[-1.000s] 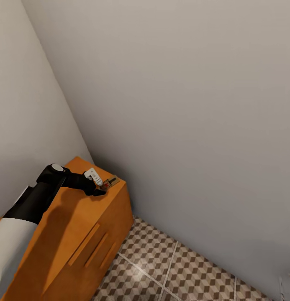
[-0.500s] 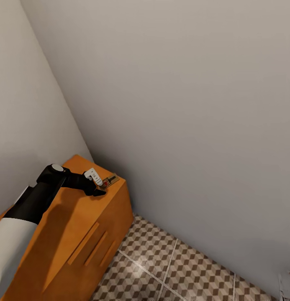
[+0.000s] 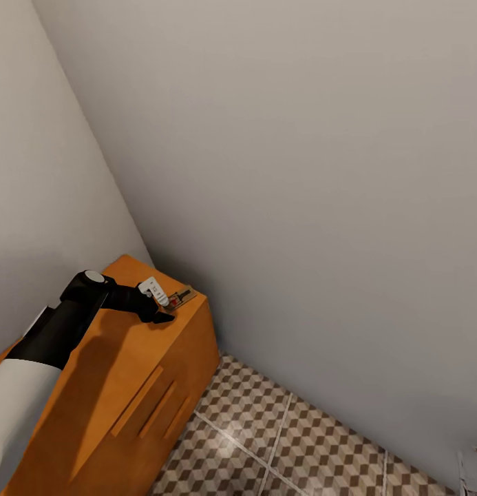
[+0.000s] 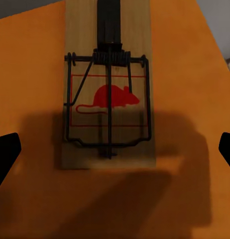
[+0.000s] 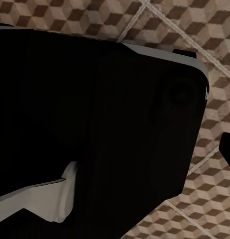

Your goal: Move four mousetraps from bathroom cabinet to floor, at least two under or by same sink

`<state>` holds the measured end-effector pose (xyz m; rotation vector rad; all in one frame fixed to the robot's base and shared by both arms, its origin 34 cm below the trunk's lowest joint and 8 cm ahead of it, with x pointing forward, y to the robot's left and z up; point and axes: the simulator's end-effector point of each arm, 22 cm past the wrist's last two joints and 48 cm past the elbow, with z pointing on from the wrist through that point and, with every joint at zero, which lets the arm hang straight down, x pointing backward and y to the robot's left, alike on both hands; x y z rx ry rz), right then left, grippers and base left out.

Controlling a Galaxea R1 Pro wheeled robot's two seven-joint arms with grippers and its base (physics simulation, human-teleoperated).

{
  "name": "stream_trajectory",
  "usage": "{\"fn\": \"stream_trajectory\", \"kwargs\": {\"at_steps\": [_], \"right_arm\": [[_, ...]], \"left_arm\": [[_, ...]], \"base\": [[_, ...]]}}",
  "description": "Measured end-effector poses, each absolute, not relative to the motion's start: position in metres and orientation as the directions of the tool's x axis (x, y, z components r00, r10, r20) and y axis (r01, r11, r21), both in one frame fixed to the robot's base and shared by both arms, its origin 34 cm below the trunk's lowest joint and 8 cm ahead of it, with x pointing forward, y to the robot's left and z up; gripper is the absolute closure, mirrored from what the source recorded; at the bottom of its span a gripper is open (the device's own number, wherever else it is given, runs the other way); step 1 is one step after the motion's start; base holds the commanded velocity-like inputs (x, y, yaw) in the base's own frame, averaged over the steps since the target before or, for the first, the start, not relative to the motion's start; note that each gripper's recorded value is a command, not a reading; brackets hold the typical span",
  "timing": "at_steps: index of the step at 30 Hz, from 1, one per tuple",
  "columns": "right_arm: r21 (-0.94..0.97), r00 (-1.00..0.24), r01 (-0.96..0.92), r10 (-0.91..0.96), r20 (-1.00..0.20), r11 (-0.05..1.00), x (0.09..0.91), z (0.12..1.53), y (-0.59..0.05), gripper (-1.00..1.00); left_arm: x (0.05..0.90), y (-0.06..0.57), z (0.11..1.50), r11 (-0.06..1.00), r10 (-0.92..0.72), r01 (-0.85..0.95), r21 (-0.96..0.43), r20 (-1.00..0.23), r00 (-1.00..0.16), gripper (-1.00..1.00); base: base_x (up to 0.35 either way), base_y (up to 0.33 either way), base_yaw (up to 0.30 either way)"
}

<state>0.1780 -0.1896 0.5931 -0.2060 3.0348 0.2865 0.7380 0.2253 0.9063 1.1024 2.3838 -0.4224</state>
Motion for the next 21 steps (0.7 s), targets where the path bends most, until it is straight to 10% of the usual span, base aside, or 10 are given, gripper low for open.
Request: {"fn": "stream_trajectory", "kwargs": {"at_steps": [21], "right_arm": [[0.183,-0.989,-0.139,-0.126,-0.084,0.973,0.1713,0.5922,-0.1889,-1.00]], "left_arm": [[0.7371,0.2215,0.8998,0.616,0.640,0.785,-0.072,-0.534,-0.552,-1.00]], "base": [[0.000,0.000,0.000]]}}
